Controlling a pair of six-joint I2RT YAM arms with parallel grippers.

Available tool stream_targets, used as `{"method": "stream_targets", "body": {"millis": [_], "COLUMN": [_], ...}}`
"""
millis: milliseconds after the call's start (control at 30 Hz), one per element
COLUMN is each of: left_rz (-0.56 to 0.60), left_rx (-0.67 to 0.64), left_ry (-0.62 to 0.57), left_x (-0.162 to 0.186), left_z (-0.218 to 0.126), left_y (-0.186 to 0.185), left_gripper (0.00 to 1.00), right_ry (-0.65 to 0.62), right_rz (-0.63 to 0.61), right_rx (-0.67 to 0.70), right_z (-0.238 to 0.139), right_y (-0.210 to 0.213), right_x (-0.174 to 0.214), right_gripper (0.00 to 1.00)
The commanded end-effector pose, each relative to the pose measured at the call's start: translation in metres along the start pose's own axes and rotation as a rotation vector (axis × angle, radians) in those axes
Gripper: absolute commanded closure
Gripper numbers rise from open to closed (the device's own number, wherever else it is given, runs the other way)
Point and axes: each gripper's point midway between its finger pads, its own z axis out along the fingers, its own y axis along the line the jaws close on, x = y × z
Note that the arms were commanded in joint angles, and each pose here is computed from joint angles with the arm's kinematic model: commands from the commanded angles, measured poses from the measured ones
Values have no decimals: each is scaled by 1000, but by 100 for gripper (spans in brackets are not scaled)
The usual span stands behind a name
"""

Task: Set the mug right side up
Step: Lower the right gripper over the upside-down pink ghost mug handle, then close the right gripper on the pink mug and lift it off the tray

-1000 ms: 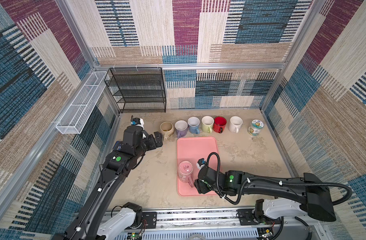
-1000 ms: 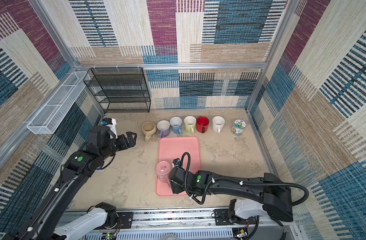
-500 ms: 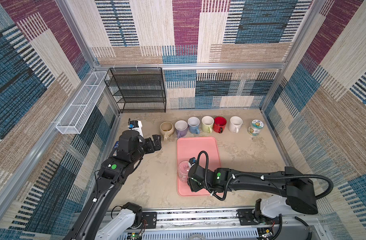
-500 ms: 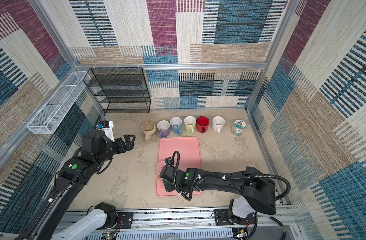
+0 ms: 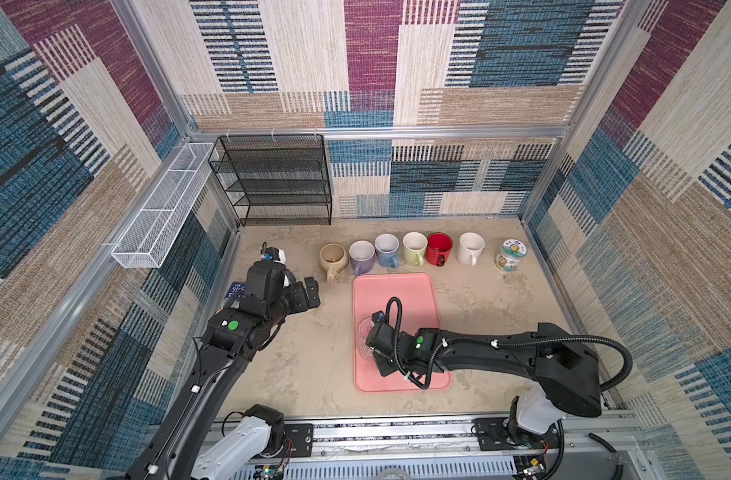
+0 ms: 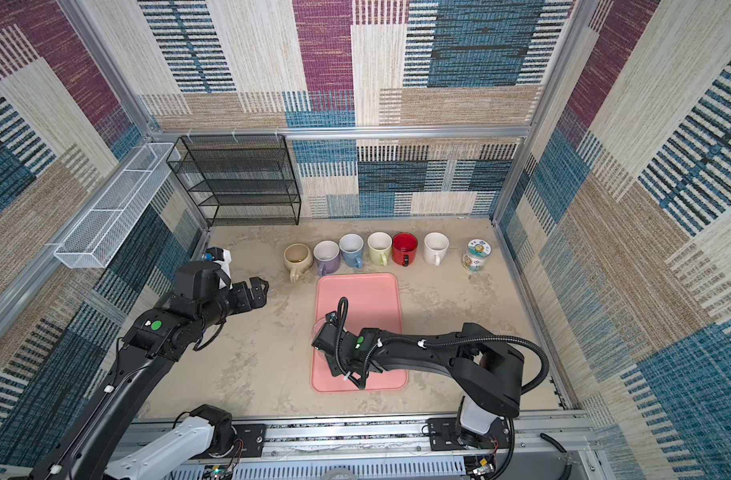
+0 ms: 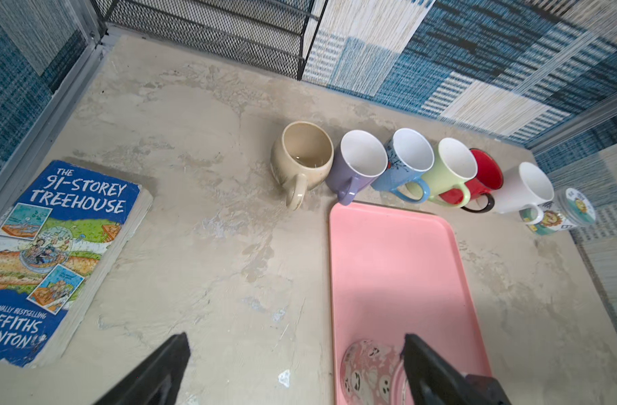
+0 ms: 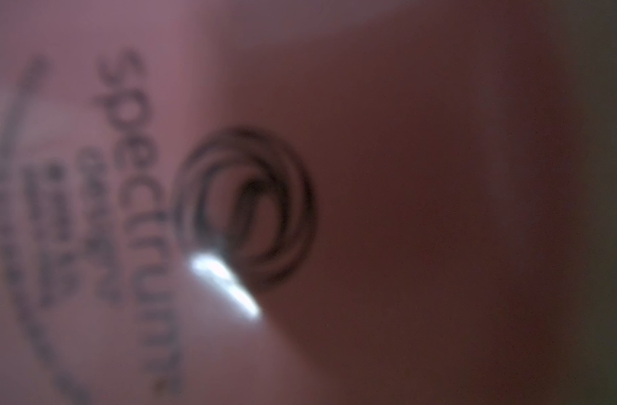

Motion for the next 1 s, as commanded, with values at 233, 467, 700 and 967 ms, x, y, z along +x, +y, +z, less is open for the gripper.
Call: {"method": "stream_targets", "body": {"millis": [233, 467, 700, 967], "left_rz": [61, 81, 86, 84], "left_rx": [34, 98, 102, 105], "left_ry": [32, 25, 47, 54], "left_x": [5, 9, 12, 14], "left_z": [2, 1, 5, 7], "left_y": [-5, -13, -14, -14], "left_gripper": [0, 0, 0, 0], "right_ry": [-6, -17, -36, -39], "right_rz": [-12, -9, -11, -26], "right_rx": [12, 28, 31, 28], "right_z": [5, 8, 11, 17], "right_y": [-11, -25, -34, -36], "right_x": [-16, -25, -40, -49], "right_gripper": [76, 86, 91, 79]}}
